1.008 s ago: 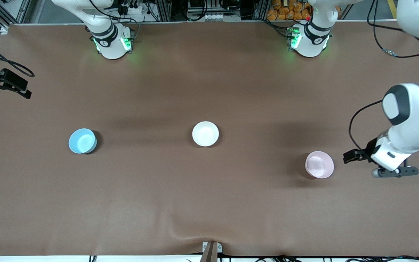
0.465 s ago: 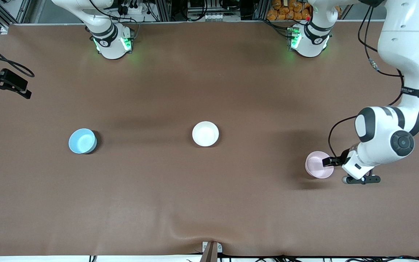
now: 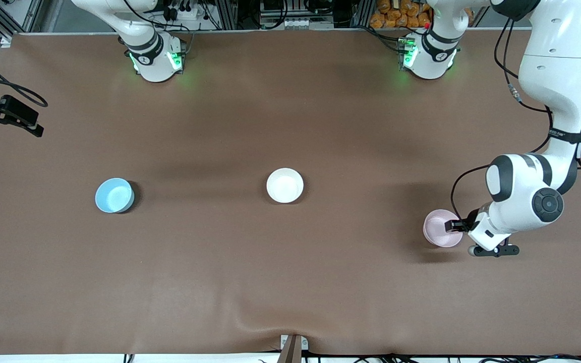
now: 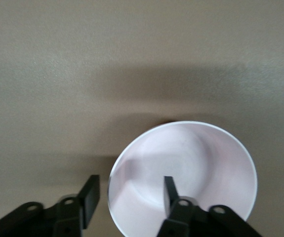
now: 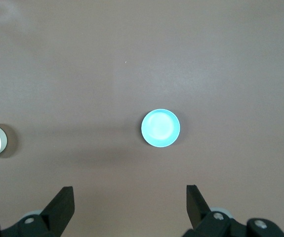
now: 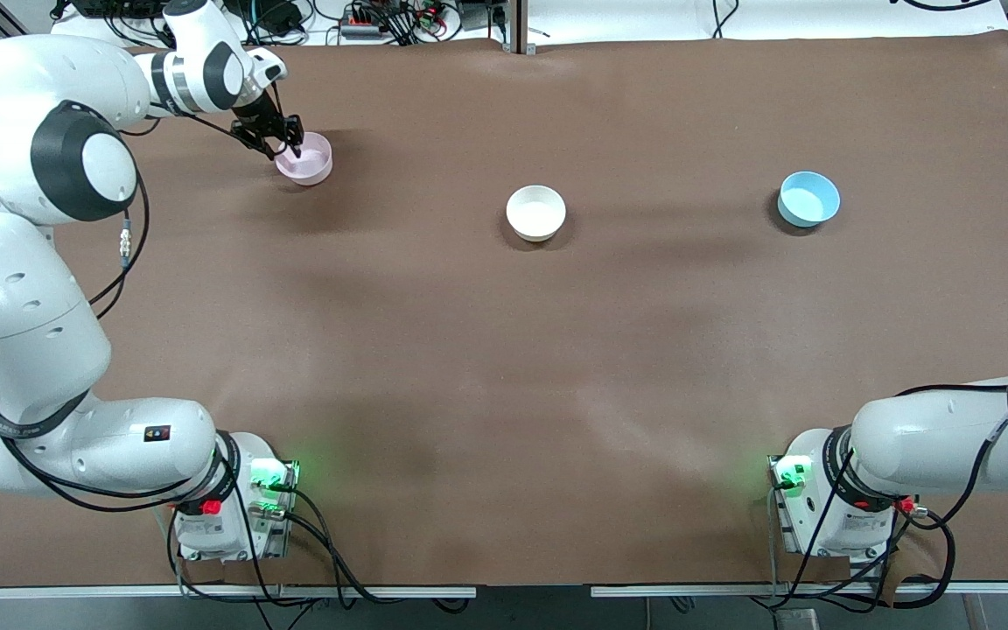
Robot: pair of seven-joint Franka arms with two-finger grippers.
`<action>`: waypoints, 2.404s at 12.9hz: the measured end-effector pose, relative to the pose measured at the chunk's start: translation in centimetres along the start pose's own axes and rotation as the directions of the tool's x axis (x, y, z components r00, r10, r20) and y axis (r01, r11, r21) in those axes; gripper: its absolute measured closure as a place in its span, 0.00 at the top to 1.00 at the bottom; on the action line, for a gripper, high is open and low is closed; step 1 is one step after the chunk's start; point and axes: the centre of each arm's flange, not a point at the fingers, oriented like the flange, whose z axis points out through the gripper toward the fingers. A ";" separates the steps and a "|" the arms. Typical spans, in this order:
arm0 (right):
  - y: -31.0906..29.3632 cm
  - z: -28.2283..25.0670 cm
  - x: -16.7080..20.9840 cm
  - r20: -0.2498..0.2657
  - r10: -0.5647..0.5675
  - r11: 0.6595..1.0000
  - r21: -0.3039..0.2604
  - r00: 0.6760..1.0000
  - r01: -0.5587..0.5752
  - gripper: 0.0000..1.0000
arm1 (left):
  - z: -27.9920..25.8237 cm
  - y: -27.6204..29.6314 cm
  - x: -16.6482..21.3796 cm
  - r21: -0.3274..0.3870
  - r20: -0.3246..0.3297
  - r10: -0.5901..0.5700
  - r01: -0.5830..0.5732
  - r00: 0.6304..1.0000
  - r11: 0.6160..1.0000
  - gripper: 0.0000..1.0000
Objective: Stack pink and blue bowls on white bowl
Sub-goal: 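Move the left gripper down to the pink bowl rim and grasp it, then carry the pink bowl with the left gripper over the white bowl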
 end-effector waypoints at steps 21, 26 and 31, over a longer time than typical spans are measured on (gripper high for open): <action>0.0 0.0 0.0 0.000 -0.001 1.000 0.000 1.000 0.001 1.00 | -13.6 37.7 -12.7 -0.159 -0.069 0.087 -0.097 0.994 0.983 0.03; 0.0 0.0 0.0 0.001 0.000 1.000 0.000 1.000 0.000 1.00 | -8.4 44.6 -13.7 -0.123 -0.075 0.064 -0.073 0.995 0.990 0.03; 0.0 0.1 0.0 0.002 0.000 1.000 0.000 1.000 0.000 1.00 | -4.0 45.1 -13.0 -0.112 -0.033 0.042 -0.045 0.999 0.993 0.03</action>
